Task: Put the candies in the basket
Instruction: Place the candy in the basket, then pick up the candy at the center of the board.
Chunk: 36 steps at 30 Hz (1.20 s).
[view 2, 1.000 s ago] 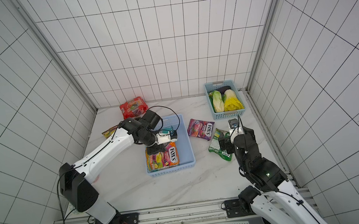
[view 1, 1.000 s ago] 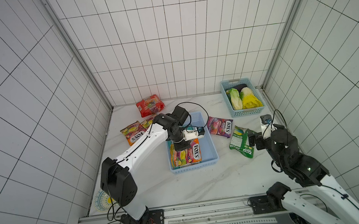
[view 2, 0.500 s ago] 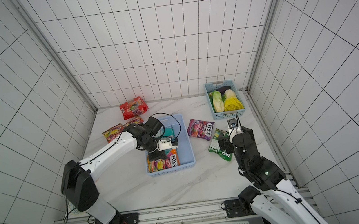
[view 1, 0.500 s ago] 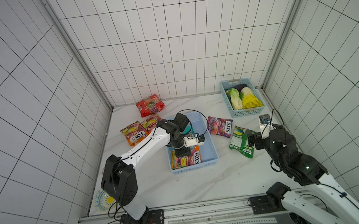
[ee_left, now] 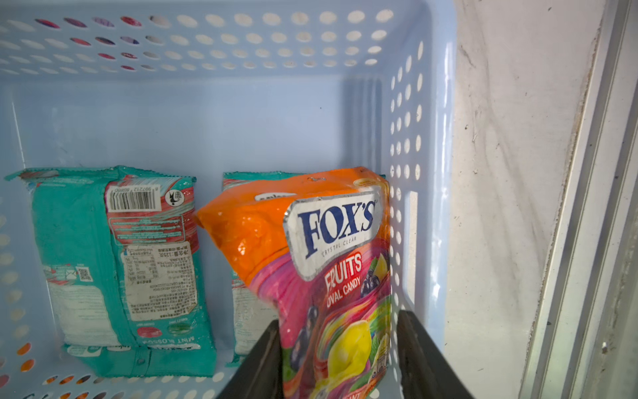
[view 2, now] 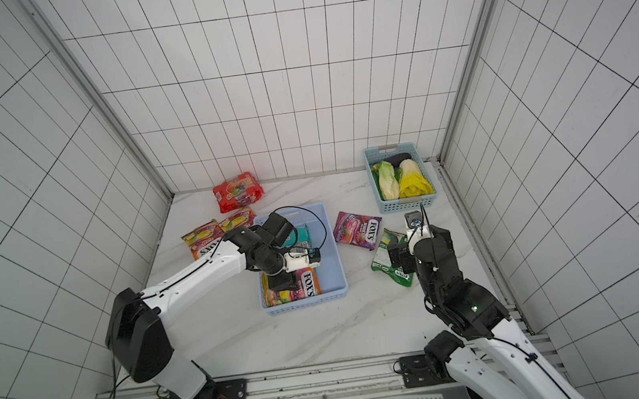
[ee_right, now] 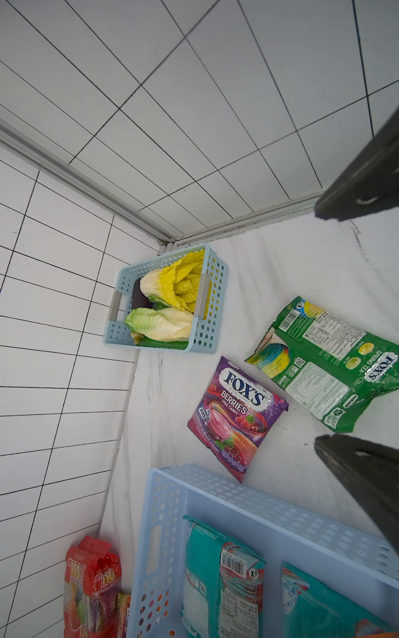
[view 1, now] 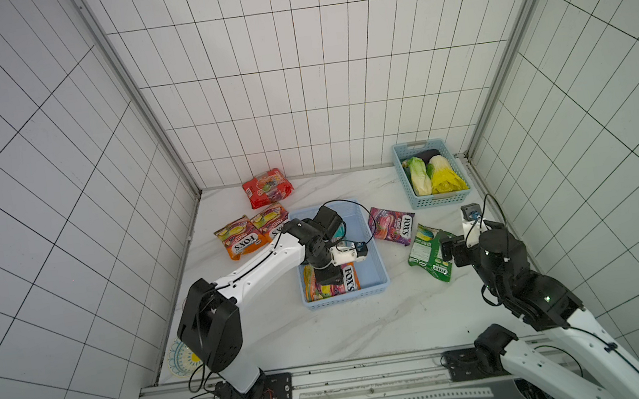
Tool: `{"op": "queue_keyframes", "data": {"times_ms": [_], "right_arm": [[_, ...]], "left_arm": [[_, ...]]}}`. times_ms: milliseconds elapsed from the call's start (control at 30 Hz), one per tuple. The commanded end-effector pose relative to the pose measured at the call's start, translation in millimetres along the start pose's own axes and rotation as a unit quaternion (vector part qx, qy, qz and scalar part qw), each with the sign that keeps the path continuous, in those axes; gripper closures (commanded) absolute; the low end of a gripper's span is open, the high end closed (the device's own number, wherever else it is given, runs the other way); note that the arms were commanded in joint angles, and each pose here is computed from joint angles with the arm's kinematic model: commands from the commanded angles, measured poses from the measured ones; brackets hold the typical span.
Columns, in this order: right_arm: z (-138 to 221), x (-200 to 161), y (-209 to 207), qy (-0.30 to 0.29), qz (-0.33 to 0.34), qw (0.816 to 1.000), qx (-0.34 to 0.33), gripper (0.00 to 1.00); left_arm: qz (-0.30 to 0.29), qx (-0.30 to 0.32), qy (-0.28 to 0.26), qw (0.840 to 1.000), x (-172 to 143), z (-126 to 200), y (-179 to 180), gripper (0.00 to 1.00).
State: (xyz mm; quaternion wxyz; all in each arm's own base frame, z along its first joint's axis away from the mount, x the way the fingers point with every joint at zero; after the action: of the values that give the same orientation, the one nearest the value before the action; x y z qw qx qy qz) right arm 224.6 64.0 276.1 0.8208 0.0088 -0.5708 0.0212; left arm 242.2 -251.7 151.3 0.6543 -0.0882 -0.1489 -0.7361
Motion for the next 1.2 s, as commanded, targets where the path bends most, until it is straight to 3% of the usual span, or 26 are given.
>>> {"op": "queue_keyframes", "data": {"times_ms": [0, 100, 133, 467, 600, 833, 1000, 1167], "right_arm": [[-2, -6, -5, 0.005, 0.006, 1.000, -0.014, 0.01], [-3, -9, -3, 0.011, 0.006, 1.000, -0.007, 0.01], [-3, -9, -3, 0.013, 0.008, 1.000, -0.009, 0.01], [-5, -10, -2, 0.017, 0.015, 1.000, -0.012, 0.01], [-8, -15, -1, 0.026, 0.021, 0.999, -0.012, 0.01], [-16, -25, 3, 0.055, 0.038, 0.998, -0.014, 0.01], [-31, -37, 6, 0.108, 0.061, 0.992, -0.037, 0.01], [-43, -45, 4, 0.153, 0.054, 0.984, -0.067, 0.01]], "left_arm": [[-0.003, 0.057, -0.028, 0.998, 11, 24, 10, 0.45], [0.010, 0.089, -0.025, 0.996, 12, 34, 18, 0.42], [0.020, 0.102, -0.023, 0.994, 11, 38, 22, 0.29], [0.096, 0.213, -0.028, 0.972, 8, 78, 46, 0.27], [0.162, 0.269, -0.041, 0.949, -4, 102, 64, 0.23], [0.295, 0.294, -0.104, 0.903, -48, 141, 82, 0.22], [0.345, 0.318, -0.106, 0.877, -82, 144, 86, 0.16], [0.403, 0.298, -0.166, 0.849, -105, 150, 85, 0.15]]}}
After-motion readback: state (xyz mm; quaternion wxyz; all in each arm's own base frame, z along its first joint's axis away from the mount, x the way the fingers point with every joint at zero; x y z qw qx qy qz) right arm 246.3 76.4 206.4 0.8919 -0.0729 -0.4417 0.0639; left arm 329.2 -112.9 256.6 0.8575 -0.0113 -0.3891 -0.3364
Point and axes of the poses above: each gripper's point midway between its finger pads, its own z axis back along the fingers, its own y axis along the line the jaws close on, x = y × z, the point moved 2 cm from there along z, back along the fingers, and after that the axes turned 13 degrees about -z, right-handed, at the moved point
